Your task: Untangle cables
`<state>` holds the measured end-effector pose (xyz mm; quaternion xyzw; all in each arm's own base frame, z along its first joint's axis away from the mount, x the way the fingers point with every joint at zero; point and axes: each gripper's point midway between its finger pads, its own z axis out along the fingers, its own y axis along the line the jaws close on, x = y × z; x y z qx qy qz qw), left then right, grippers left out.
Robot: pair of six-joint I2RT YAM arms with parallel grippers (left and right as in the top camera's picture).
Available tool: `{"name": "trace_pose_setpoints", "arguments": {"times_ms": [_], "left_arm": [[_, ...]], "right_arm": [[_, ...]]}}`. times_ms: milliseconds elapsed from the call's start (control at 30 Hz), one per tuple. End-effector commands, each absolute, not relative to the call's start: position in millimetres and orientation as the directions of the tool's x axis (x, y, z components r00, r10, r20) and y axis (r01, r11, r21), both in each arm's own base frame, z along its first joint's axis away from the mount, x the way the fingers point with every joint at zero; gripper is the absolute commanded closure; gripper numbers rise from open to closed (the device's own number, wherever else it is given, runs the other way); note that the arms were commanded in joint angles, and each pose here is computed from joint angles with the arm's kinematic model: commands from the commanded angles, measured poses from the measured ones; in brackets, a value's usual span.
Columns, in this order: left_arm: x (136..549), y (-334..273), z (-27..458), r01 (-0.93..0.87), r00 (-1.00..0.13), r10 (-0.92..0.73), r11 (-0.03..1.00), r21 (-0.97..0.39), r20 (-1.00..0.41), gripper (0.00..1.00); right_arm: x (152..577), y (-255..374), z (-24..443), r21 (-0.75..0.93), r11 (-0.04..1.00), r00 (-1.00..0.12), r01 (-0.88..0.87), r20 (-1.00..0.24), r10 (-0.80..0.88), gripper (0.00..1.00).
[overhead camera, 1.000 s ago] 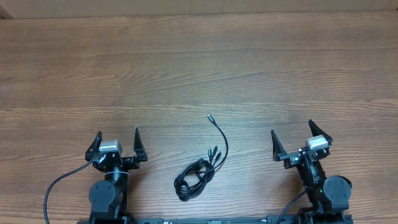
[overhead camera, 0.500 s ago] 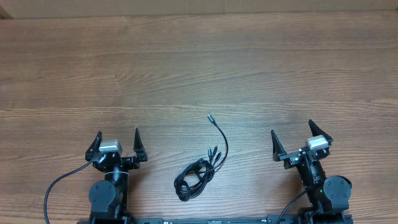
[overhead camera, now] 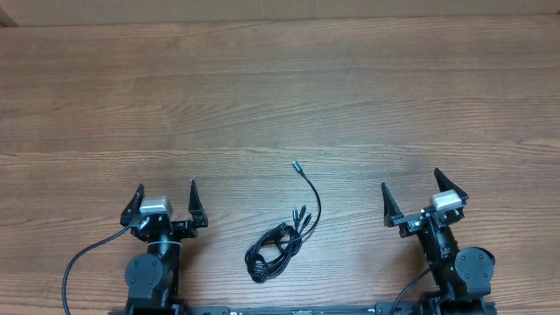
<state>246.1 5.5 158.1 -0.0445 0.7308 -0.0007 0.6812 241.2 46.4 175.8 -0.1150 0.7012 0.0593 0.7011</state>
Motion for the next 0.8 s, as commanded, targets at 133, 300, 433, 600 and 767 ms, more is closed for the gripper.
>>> {"name": "trace_pose_setpoints", "arguments": {"times_ms": [133, 300, 433, 600, 767], "left_arm": [[245.8, 4.7, 159.1, -0.056, -0.064, -0.055, 0.997, -0.052, -0.996, 0.00], [244.7, 4.8, 165.6, -0.056, -0.056, -0.056, 0.997, -0.053, -0.997, 0.00], [242.2, 4.7, 175.1, -0.056, -0.052, -0.088, 0.995, -0.085, -0.995, 0.00], [235.0, -1.1, 183.1, -0.027, -0.098, -0.113, 0.993, -0.111, -0.989, 0.00], [223.8, -6.5, 198.8, 0.005, -0.130, -0.111, 0.994, -0.113, -0.985, 0.01]], "right_arm": [[241.7, 44.1, 174.0, -0.080, 0.969, 0.012, -0.232, -0.997, -0.079, 0.00], [241.7, 44.1, 174.0, -0.080, 0.969, 0.012, -0.232, -0.997, -0.079, 0.00], [241.7, 44.1, 174.0, -0.080, 0.969, 0.012, -0.232, -0.997, -0.079, 0.00], [241.7, 44.1, 174.0, -0.080, 0.969, 0.012, -0.232, -0.997, -0.079, 0.00], [241.7, 44.1, 174.0, -0.080, 0.969, 0.012, -0.232, -0.997, -0.079, 0.00]]}}
